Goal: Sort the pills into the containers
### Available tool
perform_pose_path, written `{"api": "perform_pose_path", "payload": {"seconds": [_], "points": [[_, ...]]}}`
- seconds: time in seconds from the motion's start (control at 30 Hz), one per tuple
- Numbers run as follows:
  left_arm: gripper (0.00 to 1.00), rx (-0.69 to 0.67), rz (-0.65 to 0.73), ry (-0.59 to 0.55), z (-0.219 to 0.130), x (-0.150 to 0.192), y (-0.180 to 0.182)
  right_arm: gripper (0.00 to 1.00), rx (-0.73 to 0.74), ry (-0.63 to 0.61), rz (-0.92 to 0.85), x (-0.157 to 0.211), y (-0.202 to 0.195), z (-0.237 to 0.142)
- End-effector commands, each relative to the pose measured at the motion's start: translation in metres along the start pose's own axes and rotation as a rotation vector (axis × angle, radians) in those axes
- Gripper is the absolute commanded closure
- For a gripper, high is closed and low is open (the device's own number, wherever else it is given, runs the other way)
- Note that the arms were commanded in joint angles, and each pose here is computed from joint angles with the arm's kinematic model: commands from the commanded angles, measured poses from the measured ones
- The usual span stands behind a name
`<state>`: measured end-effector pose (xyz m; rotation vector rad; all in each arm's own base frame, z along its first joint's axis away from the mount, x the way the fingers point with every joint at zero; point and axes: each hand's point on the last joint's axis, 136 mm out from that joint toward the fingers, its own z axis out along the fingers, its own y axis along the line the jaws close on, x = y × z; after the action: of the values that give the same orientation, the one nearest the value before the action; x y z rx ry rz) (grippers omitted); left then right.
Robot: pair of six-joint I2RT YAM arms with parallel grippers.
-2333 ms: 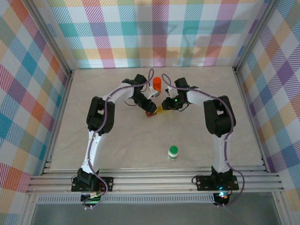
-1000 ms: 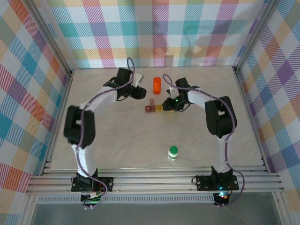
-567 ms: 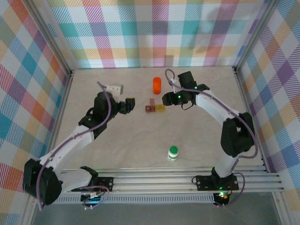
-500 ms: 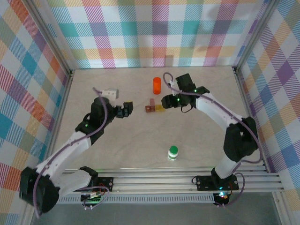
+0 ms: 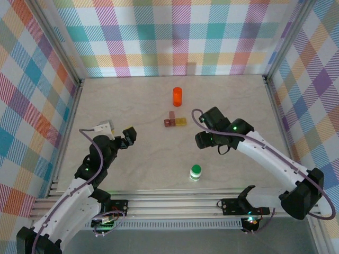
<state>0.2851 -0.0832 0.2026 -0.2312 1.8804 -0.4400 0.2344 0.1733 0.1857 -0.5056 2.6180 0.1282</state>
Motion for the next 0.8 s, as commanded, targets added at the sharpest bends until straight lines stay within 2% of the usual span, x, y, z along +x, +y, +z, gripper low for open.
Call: {"api": "perform_pose_path", "payload": {"seconds": [0.0, 0.33, 0.53, 0.77], "points": [[0.00, 0.045, -0.055, 0.022, 0.002, 0.004, -0.008, 0.34, 0.050, 0.125, 0.055, 0.040, 0.002, -0.001], [0.00, 0.065, -0.077, 0.042, -0.002, 0.002, -0.014, 0.31, 0.104, 0.216, 0.025, 0.075, 0.057, 0.018], [0.00, 0.068, -0.084, 0.039, -0.007, -0.002, -0.015, 0.30, 0.175, 0.280, -0.015, 0.088, 0.061, 0.033], [0.00, 0.069, -0.091, 0.036, -0.010, -0.002, -0.014, 0.36, 0.102, 0.352, 0.003, 0.113, 0.073, 0.050]]}}
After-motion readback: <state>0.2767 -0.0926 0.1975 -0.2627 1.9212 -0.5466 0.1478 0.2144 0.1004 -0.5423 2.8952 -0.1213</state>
